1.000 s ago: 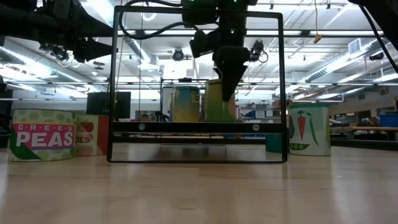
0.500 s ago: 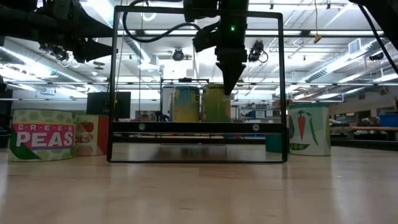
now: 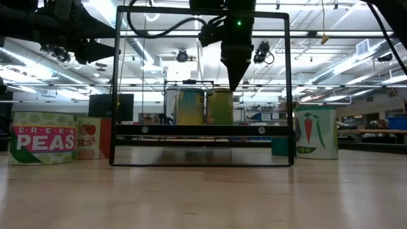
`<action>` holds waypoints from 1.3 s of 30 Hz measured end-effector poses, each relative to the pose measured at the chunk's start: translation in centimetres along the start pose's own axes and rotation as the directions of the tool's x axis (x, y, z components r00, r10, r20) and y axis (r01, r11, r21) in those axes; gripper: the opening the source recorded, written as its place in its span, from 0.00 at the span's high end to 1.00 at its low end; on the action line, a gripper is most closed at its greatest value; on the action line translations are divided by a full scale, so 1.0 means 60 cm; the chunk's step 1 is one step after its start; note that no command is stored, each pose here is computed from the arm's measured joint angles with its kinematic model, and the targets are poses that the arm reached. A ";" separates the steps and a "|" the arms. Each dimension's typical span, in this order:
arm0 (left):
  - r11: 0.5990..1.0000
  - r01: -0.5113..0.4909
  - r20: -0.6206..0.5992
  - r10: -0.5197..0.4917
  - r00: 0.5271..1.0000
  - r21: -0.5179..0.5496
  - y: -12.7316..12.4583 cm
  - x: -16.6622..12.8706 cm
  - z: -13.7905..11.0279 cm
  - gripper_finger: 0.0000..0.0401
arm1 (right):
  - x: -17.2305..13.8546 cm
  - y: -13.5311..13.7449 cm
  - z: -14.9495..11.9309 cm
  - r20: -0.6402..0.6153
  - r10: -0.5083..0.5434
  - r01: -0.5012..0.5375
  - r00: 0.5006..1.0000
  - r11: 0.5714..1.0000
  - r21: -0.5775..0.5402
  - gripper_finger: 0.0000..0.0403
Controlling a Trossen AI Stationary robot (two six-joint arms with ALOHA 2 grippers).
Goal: Pick and place cans onto a shelf
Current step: Put the canned oranges on the shelf
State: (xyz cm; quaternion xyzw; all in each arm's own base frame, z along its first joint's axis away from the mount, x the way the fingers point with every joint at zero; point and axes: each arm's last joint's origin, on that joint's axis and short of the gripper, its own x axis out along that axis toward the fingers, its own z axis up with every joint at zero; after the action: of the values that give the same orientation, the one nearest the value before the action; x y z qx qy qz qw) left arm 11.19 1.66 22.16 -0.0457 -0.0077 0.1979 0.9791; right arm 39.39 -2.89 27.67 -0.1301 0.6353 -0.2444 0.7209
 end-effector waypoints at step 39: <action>1.000 0.000 0.002 0.000 1.000 -0.006 0.000 0.000 0.001 0.02 | 0.018 -0.007 0.035 0.185 -0.117 0.120 0.976 0.993 -0.007 0.06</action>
State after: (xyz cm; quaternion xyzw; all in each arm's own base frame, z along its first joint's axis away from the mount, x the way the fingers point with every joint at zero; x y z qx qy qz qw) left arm 11.19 1.66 22.20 -0.0482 -0.0093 0.1980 0.9790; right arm 41.47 -4.08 27.30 -0.1961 0.5592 -0.2684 0.7595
